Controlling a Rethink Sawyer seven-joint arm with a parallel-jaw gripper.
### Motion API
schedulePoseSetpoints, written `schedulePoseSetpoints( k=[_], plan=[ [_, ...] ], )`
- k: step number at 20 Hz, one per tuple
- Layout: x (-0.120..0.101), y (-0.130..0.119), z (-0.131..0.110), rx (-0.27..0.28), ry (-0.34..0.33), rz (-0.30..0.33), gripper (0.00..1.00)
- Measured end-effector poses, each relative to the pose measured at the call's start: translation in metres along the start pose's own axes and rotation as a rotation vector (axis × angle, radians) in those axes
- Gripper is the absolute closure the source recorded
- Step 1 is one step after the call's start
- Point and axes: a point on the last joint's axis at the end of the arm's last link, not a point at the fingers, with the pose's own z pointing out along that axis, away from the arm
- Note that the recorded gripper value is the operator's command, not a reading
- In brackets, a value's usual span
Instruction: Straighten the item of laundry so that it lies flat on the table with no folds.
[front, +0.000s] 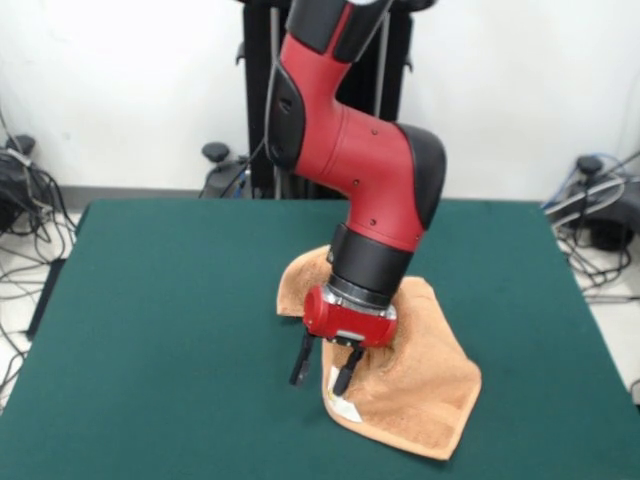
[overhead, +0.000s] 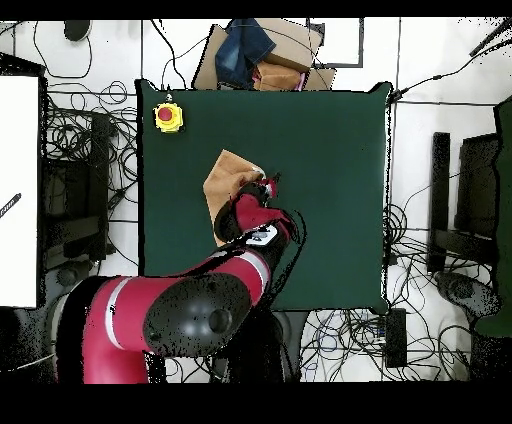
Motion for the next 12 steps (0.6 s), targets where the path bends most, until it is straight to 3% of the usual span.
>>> schedulePoseSetpoints(
  k=[12],
  plan=[
    [0.011,0.017,-0.010,0.014,0.016,-0.027,0.00]
  ],
)
